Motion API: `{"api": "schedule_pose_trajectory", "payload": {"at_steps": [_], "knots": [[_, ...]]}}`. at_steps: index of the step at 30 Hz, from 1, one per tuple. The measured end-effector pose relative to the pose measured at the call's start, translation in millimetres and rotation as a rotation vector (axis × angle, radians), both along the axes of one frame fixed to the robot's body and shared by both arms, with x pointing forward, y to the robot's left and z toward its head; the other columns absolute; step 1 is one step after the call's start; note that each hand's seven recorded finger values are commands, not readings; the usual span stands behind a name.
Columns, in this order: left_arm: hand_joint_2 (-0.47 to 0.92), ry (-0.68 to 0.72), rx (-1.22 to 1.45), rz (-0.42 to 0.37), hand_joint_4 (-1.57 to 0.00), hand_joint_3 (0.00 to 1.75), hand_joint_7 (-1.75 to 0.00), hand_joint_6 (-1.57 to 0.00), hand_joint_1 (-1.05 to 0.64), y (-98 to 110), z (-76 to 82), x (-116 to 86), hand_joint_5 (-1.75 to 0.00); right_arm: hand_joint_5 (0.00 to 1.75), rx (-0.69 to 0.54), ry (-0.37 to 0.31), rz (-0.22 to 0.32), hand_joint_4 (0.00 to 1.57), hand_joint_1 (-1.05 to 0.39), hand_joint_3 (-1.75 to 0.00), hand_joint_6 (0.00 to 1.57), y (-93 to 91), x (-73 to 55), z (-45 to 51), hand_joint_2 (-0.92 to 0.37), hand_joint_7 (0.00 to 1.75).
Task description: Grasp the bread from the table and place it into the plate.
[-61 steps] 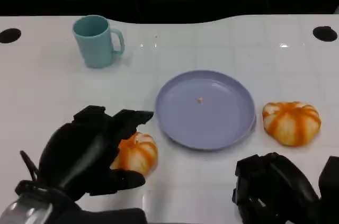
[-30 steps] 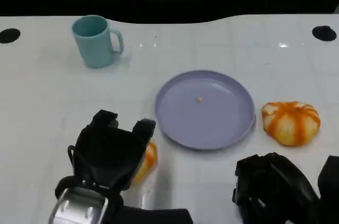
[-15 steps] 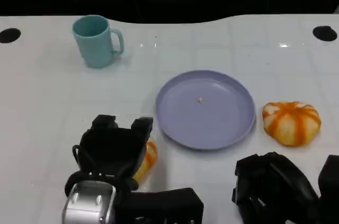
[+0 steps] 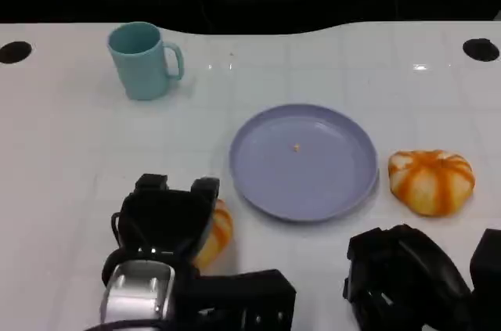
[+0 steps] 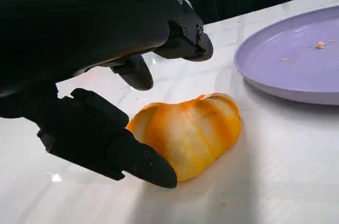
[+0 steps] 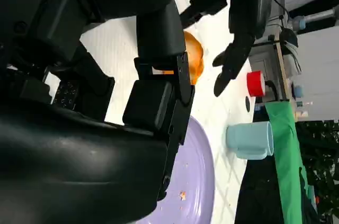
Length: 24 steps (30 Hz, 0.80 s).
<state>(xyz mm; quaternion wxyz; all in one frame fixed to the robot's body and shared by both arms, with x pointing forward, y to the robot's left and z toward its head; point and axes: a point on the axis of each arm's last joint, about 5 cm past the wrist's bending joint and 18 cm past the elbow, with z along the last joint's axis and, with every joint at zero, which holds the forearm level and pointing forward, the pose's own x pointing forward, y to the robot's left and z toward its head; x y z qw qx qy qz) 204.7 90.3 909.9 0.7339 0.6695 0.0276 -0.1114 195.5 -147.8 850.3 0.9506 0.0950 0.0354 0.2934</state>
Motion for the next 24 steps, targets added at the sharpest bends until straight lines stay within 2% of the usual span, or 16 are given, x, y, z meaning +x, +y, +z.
{"api": "schedule_pose_trajectory", "payload": {"at_steps": [6,15,20,24], "knots": [[0.7,-0.036,-0.007,0.002,-0.09,0.01,0.0,-0.22,-0.44,-2,-12.3,5,-0.91,1.31,-0.001,-0.012,-0.002,1.57,-1.05,-1.39,1.57,-0.3,0.0,0.5,-0.02,1.02],[0.73,-0.018,-0.005,0.006,-0.1,0.02,-0.03,-0.27,-0.48,-6,-20.4,9,-0.94,1.3,-0.004,-0.015,-0.004,1.56,-1.05,-1.4,1.57,-0.6,0.0,0.4,-0.01,1.03],[0.73,0.002,0.017,-0.005,-0.27,0.02,-0.07,-0.38,-0.52,-8,-23.8,14,-1.04,1.29,-0.005,-0.015,-0.004,1.56,-1.05,-1.4,1.57,-0.8,0.0,0.4,-0.01,1.03],[0.73,0.009,0.032,-0.014,-0.3,0.02,-0.07,-0.41,-0.51,-7,-24.5,18,-1.07,1.3,-0.006,-0.015,-0.004,1.55,-1.05,-1.4,1.57,-0.9,-0.1,0.3,-0.01,1.03]]}}
